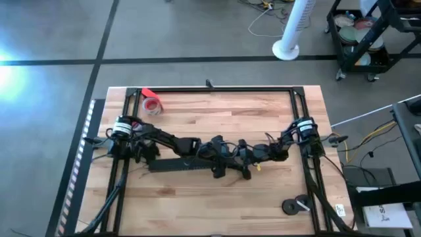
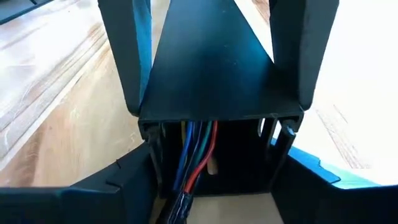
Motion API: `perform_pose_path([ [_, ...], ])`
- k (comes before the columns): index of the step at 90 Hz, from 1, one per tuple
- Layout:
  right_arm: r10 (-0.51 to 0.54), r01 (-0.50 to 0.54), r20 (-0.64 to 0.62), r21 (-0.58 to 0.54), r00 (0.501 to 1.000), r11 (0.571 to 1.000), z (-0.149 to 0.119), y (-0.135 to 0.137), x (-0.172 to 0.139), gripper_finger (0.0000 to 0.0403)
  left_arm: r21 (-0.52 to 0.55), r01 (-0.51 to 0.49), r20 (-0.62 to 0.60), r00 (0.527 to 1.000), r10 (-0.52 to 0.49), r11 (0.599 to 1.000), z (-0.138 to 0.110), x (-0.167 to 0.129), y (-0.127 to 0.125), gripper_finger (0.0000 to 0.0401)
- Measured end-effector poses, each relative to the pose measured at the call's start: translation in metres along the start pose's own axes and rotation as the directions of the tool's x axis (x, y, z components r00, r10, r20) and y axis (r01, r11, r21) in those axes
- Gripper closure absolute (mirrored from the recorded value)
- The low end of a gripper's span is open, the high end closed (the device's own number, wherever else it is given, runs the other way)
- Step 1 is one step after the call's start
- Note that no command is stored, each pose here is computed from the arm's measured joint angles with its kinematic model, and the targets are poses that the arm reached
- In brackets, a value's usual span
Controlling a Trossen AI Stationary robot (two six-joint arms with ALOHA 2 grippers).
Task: Ziptie cables
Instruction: Close the black cable duct
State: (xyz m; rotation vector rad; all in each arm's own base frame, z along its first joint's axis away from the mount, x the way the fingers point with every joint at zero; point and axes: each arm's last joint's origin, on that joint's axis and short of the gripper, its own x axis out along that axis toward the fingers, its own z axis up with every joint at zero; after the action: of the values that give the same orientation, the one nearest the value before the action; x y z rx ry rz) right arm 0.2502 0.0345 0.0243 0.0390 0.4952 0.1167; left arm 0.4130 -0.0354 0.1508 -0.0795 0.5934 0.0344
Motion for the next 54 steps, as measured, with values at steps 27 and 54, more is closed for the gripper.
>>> perform_pose_path([
  [27, 0.0, 0.0, -0.001, -0.004, 1.0, 1.0, -0.0001, 0.0, -0.0001, 0.0163, 0.003, 0.001, 0.005, 1.0, -0.001, 1.0, 0.0003, -0.0001, -0.0001, 0.0176],
  [54, 0.0, 0.0, 0.0, 0.003, 1.0, 1.0, 0.0, 0.0001, 0.0, 0.0143, 0.005, -0.001, 0.015, 1.0, 0.001, 1.0, 0.0014, -0.0001, 0.0002, 0.0168],
])
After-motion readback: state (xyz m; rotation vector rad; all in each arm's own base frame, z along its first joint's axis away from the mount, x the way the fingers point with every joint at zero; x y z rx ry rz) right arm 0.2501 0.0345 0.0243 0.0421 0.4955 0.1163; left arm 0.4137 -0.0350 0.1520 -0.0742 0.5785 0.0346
